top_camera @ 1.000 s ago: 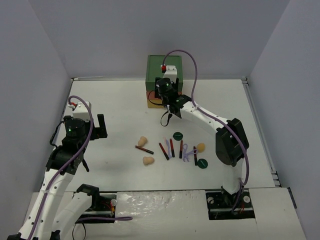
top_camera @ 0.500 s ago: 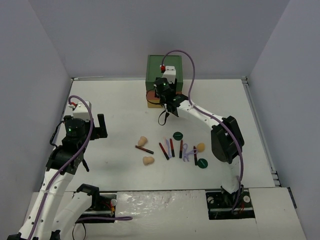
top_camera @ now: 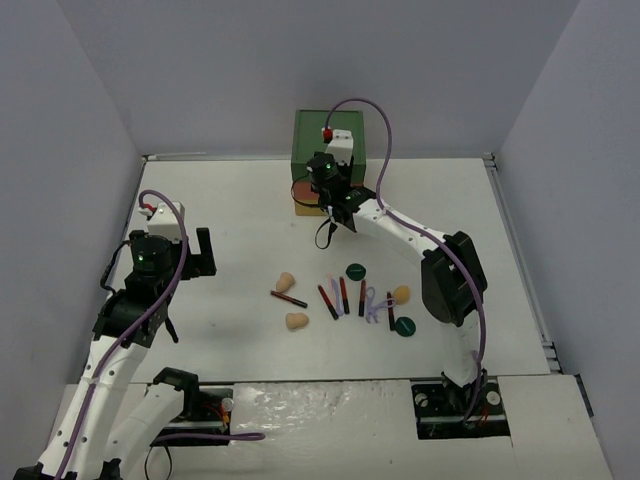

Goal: Organize the makeup

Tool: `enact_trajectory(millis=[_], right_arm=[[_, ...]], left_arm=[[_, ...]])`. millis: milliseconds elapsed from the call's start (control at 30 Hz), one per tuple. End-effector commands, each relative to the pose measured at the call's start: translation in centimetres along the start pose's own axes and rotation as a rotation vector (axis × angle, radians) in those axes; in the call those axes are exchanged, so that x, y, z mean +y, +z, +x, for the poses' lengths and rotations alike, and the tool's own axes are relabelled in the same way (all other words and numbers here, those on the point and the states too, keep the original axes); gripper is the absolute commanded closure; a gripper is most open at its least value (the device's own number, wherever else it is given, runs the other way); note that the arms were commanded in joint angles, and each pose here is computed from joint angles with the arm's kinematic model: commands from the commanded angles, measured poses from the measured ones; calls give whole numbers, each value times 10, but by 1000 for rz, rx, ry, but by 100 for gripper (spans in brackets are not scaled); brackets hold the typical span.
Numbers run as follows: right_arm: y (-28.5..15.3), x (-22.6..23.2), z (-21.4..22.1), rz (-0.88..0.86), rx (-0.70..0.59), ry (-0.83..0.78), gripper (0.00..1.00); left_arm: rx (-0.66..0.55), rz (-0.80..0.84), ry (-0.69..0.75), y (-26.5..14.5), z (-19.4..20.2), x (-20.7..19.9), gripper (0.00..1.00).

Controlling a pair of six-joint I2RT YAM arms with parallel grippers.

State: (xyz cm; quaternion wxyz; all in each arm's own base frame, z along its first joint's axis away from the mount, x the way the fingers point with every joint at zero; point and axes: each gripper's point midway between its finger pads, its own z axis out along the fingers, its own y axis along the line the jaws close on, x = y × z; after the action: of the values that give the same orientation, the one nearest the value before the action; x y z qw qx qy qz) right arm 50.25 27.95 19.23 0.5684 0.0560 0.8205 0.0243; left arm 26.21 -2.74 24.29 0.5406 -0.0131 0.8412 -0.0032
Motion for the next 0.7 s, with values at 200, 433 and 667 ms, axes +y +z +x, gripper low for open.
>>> enact_trajectory(millis=[200, 433, 667], right_arm=[[1, 6, -38, 19, -99, 92, 73], [1, 6, -34, 19, -92, 91, 88], [-10, 5, -34, 2, -85, 105, 100]], left_arm=[[-70, 11, -30, -1, -24, -3, 3], [-68, 10, -31, -1, -24, -2, 3], [-67, 12, -31, 0, -24, -3, 3]])
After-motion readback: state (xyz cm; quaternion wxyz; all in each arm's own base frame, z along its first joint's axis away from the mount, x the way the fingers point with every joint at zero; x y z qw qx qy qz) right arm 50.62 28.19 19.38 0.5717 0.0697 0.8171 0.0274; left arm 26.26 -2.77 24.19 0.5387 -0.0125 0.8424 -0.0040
